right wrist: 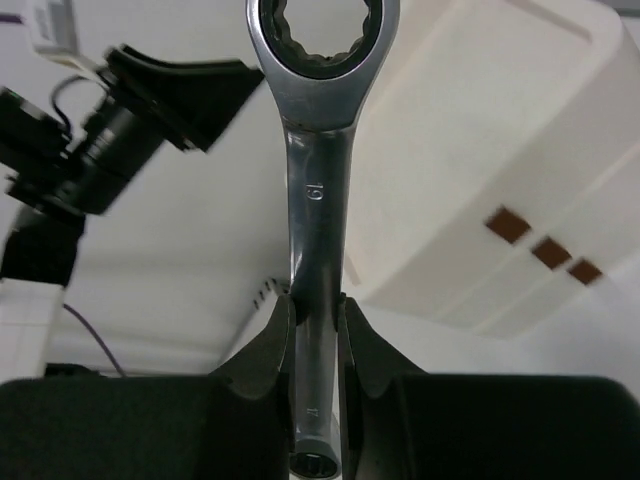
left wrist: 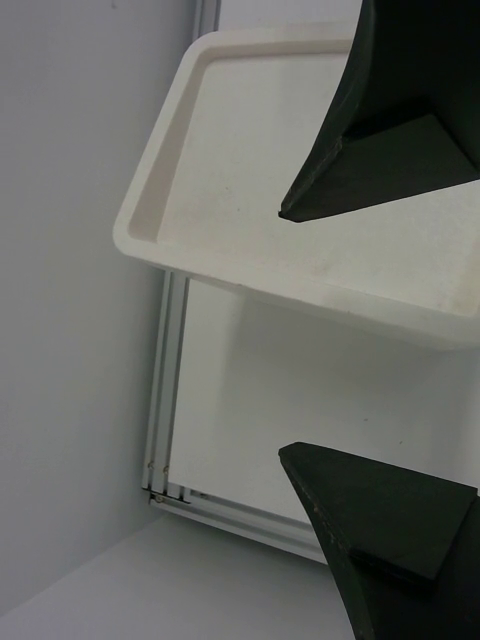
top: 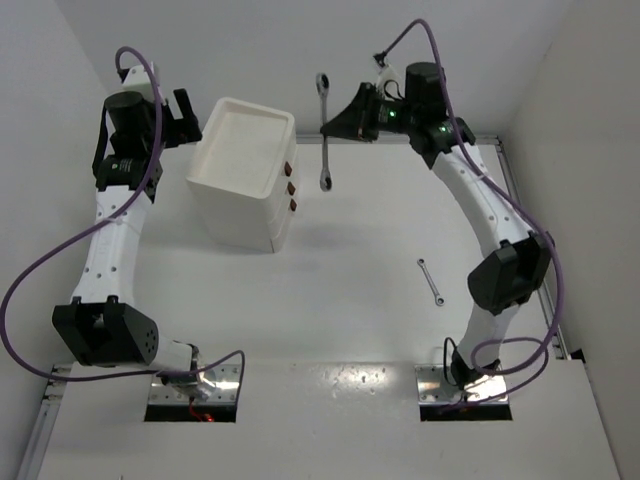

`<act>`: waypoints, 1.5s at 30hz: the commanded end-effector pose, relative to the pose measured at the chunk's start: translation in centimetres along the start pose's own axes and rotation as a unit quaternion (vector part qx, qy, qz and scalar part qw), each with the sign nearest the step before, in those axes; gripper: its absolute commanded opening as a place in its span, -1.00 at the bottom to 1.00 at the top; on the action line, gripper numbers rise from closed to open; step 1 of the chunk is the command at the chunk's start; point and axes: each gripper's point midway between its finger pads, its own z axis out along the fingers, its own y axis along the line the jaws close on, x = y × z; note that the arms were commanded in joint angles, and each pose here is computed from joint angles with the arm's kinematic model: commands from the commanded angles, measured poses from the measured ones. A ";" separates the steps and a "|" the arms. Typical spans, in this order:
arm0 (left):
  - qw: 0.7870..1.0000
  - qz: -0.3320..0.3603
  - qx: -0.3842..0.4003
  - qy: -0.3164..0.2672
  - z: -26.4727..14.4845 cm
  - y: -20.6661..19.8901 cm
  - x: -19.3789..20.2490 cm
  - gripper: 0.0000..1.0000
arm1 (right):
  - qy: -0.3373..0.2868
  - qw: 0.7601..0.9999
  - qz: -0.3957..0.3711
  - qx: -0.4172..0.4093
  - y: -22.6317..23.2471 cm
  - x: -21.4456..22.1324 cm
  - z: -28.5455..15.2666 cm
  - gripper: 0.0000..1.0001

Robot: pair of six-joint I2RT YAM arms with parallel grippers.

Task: Sort the tools into containers

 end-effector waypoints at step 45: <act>0.999 -0.002 0.009 0.034 -0.5 1.0 2.4 0.98 | -0.043 0.984 -0.001 -0.174 1.8 0.0 18.8 -1.00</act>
